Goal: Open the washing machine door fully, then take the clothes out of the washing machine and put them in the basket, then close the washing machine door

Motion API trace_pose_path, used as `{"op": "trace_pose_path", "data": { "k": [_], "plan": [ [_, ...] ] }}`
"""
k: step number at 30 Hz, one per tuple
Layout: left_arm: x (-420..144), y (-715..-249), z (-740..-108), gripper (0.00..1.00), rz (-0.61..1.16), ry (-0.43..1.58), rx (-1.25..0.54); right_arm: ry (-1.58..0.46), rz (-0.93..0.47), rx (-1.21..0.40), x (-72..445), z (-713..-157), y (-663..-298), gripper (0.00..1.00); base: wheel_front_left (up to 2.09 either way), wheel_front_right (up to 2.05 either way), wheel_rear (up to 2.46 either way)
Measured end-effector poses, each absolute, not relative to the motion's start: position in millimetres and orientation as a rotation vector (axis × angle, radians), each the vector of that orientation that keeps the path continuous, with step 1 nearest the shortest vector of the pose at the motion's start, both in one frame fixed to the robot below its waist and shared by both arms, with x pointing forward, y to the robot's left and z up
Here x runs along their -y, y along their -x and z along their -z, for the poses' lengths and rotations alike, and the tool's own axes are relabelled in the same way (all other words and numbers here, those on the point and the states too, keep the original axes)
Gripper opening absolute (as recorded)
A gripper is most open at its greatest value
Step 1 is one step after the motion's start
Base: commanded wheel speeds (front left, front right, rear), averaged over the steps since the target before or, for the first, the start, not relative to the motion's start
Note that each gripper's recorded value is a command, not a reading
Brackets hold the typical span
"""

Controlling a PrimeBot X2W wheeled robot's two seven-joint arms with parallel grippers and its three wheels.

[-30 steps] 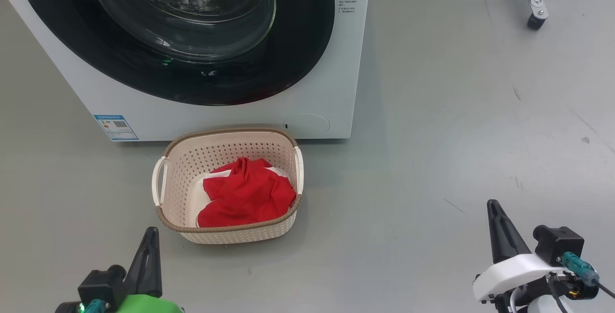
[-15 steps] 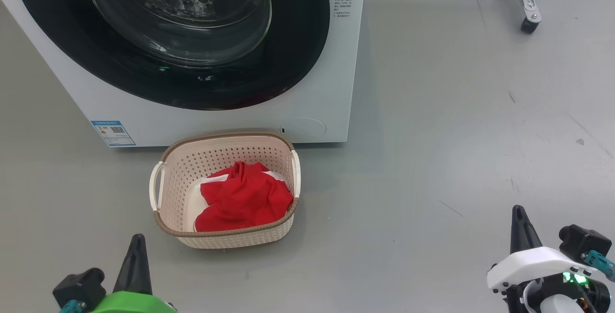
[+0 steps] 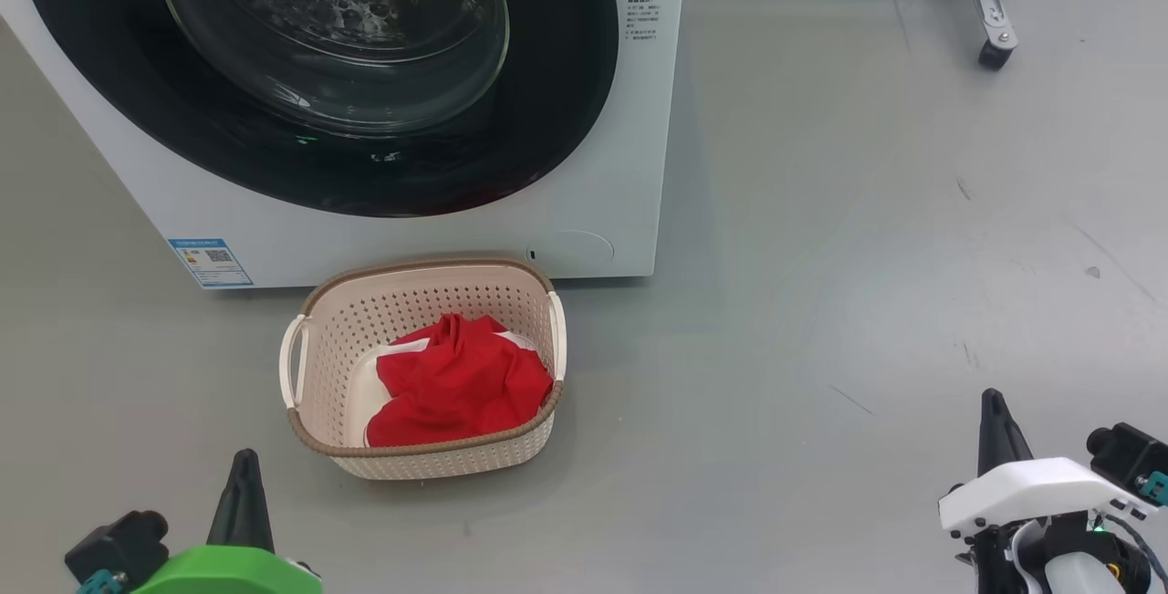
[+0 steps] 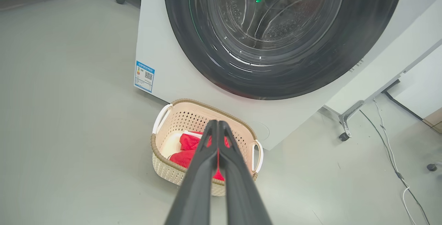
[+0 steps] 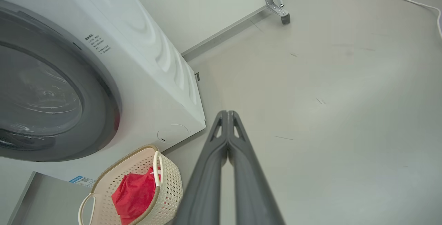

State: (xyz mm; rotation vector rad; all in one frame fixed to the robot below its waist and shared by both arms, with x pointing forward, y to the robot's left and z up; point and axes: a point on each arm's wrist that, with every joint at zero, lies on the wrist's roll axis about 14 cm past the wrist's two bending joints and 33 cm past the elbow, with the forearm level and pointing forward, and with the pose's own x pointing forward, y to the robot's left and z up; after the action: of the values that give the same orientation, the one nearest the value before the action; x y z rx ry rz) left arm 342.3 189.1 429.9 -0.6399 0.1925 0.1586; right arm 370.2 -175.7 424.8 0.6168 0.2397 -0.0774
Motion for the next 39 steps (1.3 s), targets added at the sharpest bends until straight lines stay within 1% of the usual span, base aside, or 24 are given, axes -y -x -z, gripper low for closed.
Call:
{"op": "trace_pose_path", "data": {
  "k": [39],
  "plan": [
    [-187, -358, -445, 0.00, -0.149, 1.114, -0.174, -1.102, 0.145, -0.188, 193, -443, -371, 0.00, 0.00, 0.00, 0.00]
  ]
}}
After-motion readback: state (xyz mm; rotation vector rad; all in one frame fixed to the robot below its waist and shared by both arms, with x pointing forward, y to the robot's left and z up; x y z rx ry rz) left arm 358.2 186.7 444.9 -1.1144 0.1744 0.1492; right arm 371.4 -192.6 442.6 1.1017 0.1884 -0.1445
